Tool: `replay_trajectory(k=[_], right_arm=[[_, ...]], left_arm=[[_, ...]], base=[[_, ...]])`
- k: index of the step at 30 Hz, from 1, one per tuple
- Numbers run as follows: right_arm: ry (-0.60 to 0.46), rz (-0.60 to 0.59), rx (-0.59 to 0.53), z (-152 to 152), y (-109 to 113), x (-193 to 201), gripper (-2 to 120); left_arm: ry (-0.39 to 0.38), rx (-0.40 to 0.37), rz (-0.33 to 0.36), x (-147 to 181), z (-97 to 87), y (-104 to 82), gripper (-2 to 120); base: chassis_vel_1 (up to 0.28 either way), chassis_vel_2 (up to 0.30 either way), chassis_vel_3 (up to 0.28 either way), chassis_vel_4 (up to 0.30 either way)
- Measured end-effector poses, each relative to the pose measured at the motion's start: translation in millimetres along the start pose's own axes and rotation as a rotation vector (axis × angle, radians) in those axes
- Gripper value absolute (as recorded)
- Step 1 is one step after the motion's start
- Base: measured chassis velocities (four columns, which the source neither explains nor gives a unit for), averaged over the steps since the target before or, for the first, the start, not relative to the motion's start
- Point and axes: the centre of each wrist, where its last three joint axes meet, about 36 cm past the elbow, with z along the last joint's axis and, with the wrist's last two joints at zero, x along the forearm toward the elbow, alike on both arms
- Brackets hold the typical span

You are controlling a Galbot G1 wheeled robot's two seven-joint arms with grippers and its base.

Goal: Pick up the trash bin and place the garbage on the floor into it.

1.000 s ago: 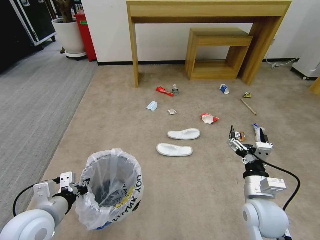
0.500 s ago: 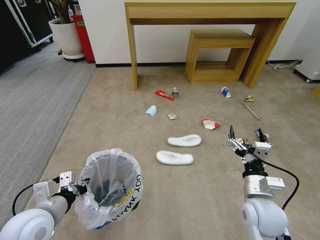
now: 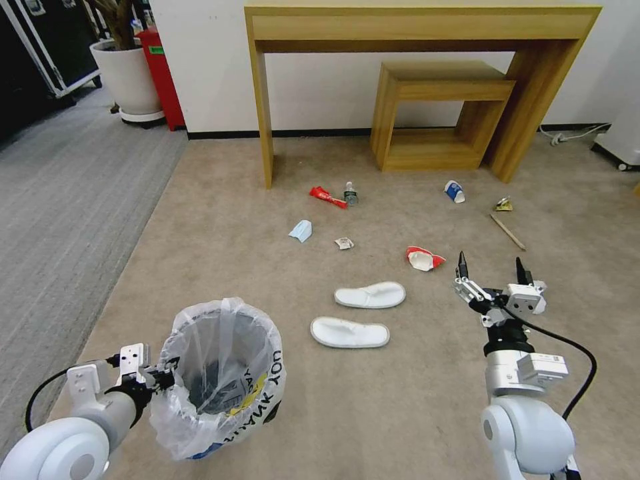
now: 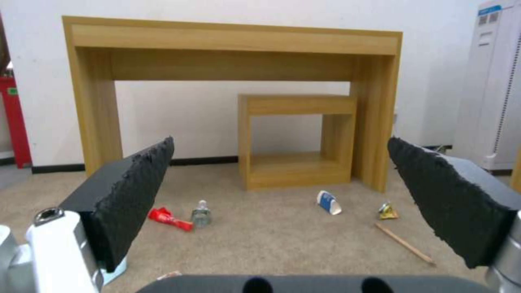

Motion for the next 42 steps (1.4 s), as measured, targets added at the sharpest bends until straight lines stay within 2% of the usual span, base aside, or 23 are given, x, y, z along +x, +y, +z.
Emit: replay_trajectory(k=[25, 34, 37, 40, 42], right_arm=[[0.025, -0.009, -0.013, 5, 2, -5, 100], [0.209, -0.004, -0.125, -4, -2, -8, 100], [0.361, 0.034, -0.212, -6, -3, -8, 100], [0.416, 0.027, -0.197, -4, -7, -8, 100], [0.434, -0.031, -0.144, -1, -17, -11, 100]], left_arm=[[0.010, 0.003, -0.008, -6, 2.0, 2.9, 0], [0.016, -0.003, -0.011, -10, 4.7, 4.8, 0], [0.021, -0.003, -0.014, -12, 6.7, 5.2, 0], [0.024, -0.002, -0.013, -14, 7.5, 5.0, 0], [0.022, -0.001, -0.012, -15, 7.3, 4.7, 0]], base=[[-0.093, 0.099, 0.097, -0.095], [0.000, 0.000, 0.000, 0.000], [0.000, 0.000, 0.000, 0.000], [0.000, 0.000, 0.000, 0.000], [0.000, 0.000, 0.000, 0.000]])
